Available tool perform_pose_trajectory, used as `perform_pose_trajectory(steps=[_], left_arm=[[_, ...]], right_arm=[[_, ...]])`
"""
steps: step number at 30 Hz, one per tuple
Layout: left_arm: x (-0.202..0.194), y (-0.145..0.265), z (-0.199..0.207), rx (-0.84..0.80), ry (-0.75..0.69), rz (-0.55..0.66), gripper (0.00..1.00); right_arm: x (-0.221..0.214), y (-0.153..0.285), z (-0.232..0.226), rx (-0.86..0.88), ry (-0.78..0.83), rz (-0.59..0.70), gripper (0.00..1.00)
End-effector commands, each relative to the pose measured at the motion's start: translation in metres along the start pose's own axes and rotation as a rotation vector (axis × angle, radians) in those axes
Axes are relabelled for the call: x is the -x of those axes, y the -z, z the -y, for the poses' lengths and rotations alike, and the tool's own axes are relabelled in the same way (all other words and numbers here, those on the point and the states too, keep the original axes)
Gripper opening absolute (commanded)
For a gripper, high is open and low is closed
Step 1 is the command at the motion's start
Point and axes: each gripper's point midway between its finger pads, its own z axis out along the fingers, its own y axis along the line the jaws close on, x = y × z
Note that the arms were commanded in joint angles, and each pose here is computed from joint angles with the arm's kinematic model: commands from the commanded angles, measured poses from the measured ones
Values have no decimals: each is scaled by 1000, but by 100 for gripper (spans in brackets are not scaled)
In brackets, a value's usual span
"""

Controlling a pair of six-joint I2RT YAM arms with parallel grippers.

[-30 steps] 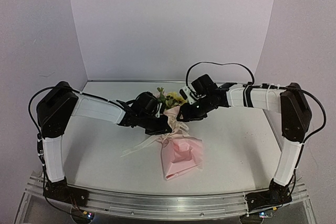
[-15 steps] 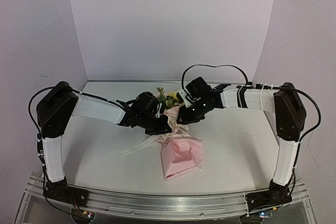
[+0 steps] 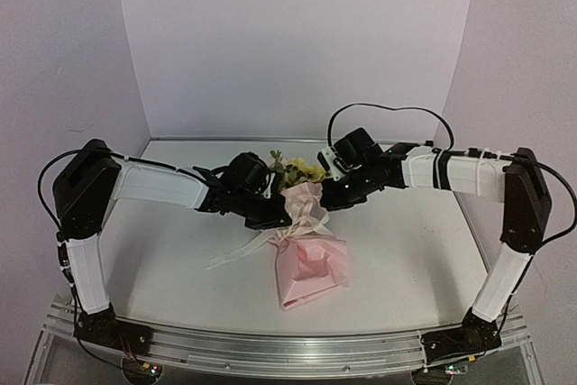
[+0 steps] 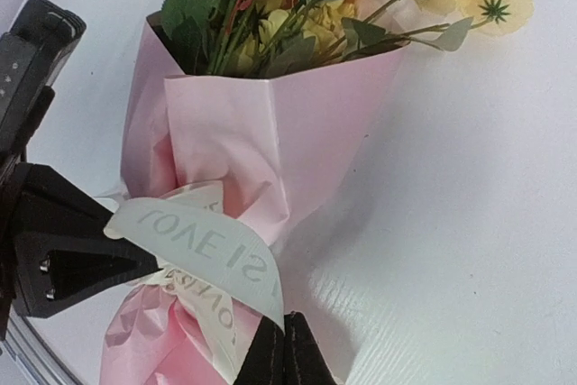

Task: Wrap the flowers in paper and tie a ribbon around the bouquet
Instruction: Cross the half-tied ribbon over the folded bouquet.

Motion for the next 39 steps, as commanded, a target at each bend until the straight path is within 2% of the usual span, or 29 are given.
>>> perform_pose_trajectory(steps=[1, 12, 22, 34, 39], left_arm=[[8, 36, 30, -66, -46, 35, 0], [-22, 42, 20, -73, -30, -65, 0], [-31, 50, 8, -33, 5, -64, 0], [-55, 66, -20, 44, 44, -68, 0], [-59, 70, -27, 78, 50, -80, 0]], right_arm=[[16, 34, -15, 26, 4, 107, 0], [-16, 25, -50, 109, 129, 36, 0], [-42, 5, -73, 170, 161, -54, 0], [-56, -18, -85, 141, 143, -115, 0], [-52, -29, -73, 34, 106, -128, 0]])
